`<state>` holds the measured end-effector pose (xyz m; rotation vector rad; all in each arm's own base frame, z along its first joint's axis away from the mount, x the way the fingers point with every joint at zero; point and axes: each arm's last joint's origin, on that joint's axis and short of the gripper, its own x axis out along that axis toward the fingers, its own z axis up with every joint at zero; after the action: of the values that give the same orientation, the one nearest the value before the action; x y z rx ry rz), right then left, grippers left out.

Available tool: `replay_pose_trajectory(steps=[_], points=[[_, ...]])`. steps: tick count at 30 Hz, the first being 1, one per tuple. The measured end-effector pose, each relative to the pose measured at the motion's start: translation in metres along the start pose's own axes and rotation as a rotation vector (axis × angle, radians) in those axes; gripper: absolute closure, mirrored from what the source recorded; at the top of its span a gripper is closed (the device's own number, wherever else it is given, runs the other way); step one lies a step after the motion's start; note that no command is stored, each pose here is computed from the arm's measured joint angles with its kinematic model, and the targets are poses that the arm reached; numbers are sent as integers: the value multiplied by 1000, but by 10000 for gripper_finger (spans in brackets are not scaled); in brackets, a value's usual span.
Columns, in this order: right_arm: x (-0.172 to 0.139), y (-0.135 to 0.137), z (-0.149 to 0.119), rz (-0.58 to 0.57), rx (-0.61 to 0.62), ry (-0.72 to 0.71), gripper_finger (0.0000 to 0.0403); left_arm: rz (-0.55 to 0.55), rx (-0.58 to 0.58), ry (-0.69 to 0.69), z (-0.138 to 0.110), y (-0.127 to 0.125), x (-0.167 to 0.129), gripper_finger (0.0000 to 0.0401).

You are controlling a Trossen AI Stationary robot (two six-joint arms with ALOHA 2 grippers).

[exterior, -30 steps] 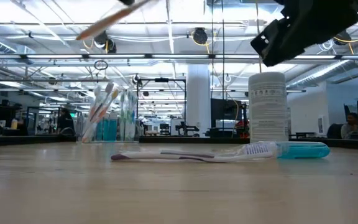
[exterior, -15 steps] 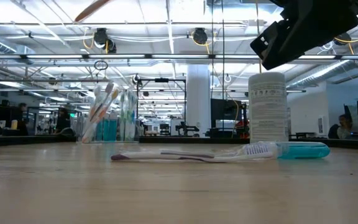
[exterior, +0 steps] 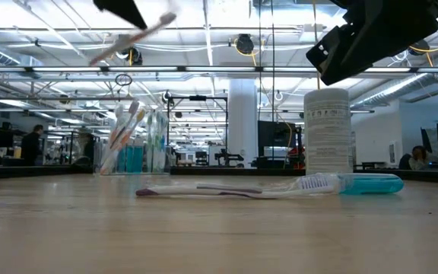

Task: Pick & Place toothbrushing station
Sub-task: Put the orange toothbrush into the transparent organizer

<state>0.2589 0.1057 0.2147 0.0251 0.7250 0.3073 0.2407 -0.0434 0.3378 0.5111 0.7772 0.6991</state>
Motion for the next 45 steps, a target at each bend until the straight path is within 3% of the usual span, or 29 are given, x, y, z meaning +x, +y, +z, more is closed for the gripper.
replay_pose_trajectory(steps=[7,15,19,24,29,34,40,45], points=[[0,0,1,0,-3,-9,289,19,-34,-27,-20,-27,49,396],[0,0,2,3,-44,-22,289,-90,-265,-374,-17,-30,90,396],[0,0,2,3,-30,-21,289,-38,-386,-459,-29,-26,102,399],[0,0,2,2,-30,-21,289,66,-532,-425,-55,-28,113,399],[0,0,2,-4,-41,-24,289,74,-601,-395,-78,-37,117,399],[0,-3,3,-117,-59,-40,289,48,-627,-406,-87,-45,114,397],[-2,-11,4,-361,-52,-74,289,-10,-591,-434,-83,-56,103,397],[-3,-21,9,-462,-19,-136,289,-71,-580,-461,-81,-65,94,398]])
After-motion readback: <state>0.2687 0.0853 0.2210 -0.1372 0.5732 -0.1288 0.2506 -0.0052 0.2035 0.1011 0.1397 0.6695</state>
